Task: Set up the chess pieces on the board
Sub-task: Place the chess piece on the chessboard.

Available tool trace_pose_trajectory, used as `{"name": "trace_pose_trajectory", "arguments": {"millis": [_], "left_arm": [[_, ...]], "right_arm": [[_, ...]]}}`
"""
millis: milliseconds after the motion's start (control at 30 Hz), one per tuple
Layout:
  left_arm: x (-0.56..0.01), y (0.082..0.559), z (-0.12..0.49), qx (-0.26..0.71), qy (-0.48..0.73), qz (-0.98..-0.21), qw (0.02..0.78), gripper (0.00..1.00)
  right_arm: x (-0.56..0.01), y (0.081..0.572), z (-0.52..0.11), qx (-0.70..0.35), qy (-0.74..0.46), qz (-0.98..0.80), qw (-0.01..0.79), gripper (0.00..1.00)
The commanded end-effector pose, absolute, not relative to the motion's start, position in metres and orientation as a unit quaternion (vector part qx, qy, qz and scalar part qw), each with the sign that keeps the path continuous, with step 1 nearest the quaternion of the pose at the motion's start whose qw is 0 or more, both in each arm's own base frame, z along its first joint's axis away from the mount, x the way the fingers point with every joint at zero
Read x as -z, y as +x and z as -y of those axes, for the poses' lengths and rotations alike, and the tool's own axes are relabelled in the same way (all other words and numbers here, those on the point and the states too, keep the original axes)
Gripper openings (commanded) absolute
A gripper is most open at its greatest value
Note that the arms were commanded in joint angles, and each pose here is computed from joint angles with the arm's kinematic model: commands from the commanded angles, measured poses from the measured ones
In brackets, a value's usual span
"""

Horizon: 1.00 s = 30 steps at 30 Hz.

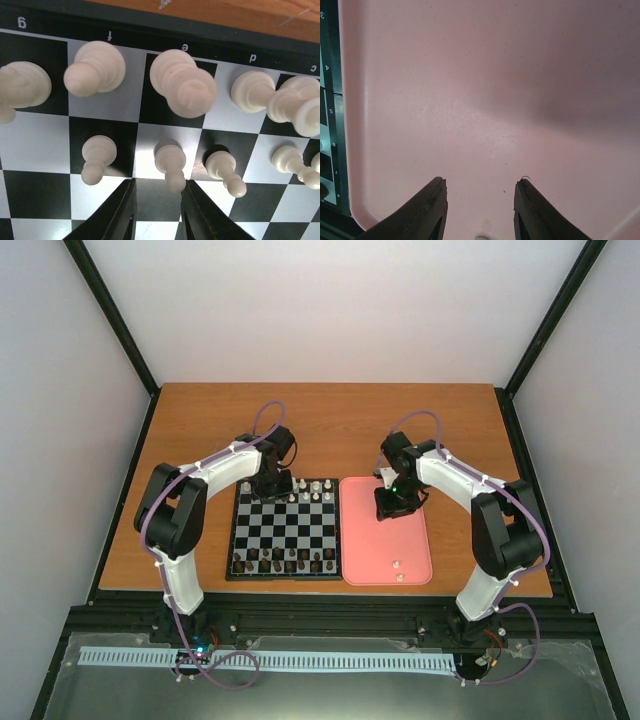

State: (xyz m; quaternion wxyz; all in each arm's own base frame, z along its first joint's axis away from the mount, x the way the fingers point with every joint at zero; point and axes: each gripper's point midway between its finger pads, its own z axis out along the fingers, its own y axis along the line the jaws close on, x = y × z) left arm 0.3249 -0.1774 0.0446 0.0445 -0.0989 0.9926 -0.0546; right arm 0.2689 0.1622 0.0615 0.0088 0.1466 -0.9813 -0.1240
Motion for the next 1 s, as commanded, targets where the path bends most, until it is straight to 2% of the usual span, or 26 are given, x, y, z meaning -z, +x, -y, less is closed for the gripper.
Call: {"name": "trace_pose_trajectory", "arguments": {"millis": [0,567,600,633,667,900,967], "left_arm": [[-0.052,0.333,0.179,0.048,-0.101,-0.992,0.059,0.27],[-0.070,0.325,0.182,0.068,-0.091,-0.992,0.063,0.28],[-0.073,0.322,0.183,0.071,-0.088,-0.992,0.062,0.29],[-0.075,0.318,0.183,0.074,-0.086,-0.992,0.060,0.30],[-0.078,0.315,0.183,0.075,-0.083,-0.992,0.059,0.30],[-0.097,0.288,0.181,0.089,-0.063,-0.992,0.056,0.32],[-0.102,0.281,0.177,0.090,-0.058,-0.993,0.058,0.39]], "right_arm": [[-0.063,0.275,-0.163,0.128,0.148,0.981,0.001,0.38],[-0.072,0.272,-0.159,0.121,0.142,0.982,-0.002,0.39],[-0.073,0.270,-0.157,0.117,0.139,0.983,-0.002,0.50],[-0.073,0.267,-0.154,0.113,0.134,0.984,0.001,0.78],[-0.074,0.264,-0.153,0.113,0.129,0.985,0.002,0.99],[-0.078,0.243,-0.144,0.111,0.085,0.990,0.006,1.00],[-0.081,0.236,-0.142,0.106,0.083,0.991,0.002,1.00]]}}
